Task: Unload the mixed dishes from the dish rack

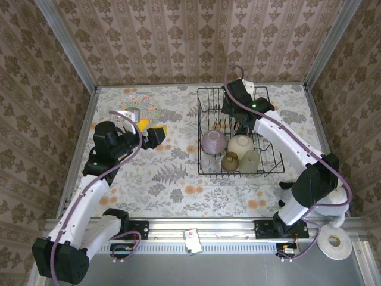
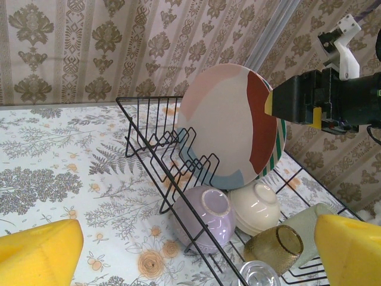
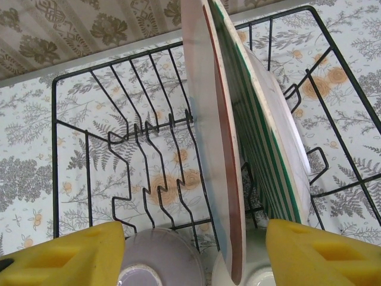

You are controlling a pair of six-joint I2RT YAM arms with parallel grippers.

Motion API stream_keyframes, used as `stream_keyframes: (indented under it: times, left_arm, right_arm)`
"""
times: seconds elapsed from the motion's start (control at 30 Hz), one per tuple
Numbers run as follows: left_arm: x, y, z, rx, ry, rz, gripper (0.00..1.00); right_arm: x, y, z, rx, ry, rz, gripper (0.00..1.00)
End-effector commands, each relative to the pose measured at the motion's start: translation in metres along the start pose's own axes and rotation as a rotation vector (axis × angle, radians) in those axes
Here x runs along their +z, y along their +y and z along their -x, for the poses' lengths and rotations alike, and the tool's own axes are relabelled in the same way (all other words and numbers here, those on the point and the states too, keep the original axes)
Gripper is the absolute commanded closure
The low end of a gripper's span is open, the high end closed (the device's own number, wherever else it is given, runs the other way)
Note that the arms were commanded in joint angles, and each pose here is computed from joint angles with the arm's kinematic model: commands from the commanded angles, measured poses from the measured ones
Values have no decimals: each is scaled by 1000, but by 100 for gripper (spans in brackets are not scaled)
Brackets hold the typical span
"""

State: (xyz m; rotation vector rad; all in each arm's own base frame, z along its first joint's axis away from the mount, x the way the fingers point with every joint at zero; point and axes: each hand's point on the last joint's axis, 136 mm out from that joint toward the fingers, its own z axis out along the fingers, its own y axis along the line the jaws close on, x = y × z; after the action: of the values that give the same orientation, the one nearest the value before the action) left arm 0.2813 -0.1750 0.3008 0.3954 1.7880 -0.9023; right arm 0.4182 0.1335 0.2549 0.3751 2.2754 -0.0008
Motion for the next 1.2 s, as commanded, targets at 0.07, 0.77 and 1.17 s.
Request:
stream_keyframes:
  times: [0.07, 0.77, 1.17]
  left_arm:
    - [-3, -4, 3, 35, -20, -8, 0]
    - [-7, -17, 7, 64, -41, -67, 0]
    - [-8, -17, 7, 69, -46, -63, 0]
  right_arm:
    - [10, -7, -10, -47, 30, -48, 33]
    - [42, -3, 16, -99, -3, -148, 43]
    - [52, -5, 36, -130, -27, -185, 63]
